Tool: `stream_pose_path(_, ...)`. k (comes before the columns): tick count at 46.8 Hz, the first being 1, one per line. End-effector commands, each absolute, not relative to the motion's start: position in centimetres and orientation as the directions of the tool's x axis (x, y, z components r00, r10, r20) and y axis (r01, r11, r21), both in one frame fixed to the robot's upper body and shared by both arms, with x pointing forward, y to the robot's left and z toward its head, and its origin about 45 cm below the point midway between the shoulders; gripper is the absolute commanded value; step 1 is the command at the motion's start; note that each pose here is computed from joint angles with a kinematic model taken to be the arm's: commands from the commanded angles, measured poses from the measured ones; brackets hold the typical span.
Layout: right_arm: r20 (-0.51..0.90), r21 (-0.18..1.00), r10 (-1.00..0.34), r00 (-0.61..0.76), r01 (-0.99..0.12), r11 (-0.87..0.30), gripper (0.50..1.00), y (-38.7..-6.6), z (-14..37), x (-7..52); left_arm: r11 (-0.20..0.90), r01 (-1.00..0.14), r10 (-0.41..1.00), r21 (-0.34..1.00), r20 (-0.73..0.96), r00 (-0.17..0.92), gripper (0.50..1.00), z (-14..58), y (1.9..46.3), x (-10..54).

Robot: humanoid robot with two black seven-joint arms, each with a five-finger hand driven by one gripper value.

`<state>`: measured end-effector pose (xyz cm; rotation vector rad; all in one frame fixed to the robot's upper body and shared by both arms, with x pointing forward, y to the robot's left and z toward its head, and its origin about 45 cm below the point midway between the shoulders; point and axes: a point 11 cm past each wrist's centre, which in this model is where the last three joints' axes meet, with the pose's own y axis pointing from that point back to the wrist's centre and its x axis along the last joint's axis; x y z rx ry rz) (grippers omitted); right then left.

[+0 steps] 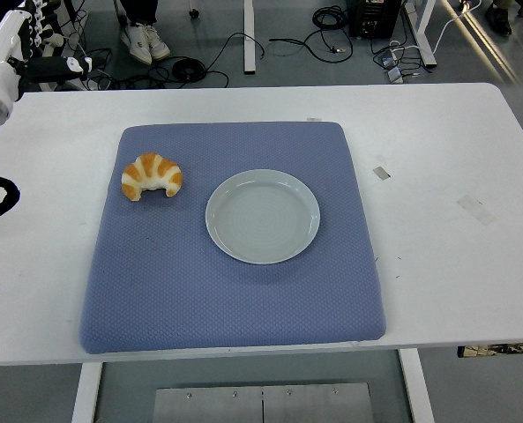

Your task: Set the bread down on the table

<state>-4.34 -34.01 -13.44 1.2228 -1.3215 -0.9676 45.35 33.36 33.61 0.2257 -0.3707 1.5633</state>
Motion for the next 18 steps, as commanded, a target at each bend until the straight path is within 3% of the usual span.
stream_pose_path(1, 0.163, 0.978, -0.984, 0.065, -0.141, 0.153, 1.000, -34.02, -13.44, -4.40, -0.004, -0.995, 0.936, -0.101, 0.349, -0.039, 0.957, 33.78, 33.74, 45.27)
stream_pose_path(18, 0.149, 0.979, -0.987, 0.068, -0.150, 0.137, 1.000, -33.52, -13.51, -3.83, -0.017, -0.995, 0.939, -0.094, 0.342, -0.048, 0.958, 33.55, 34.42, 45.07)
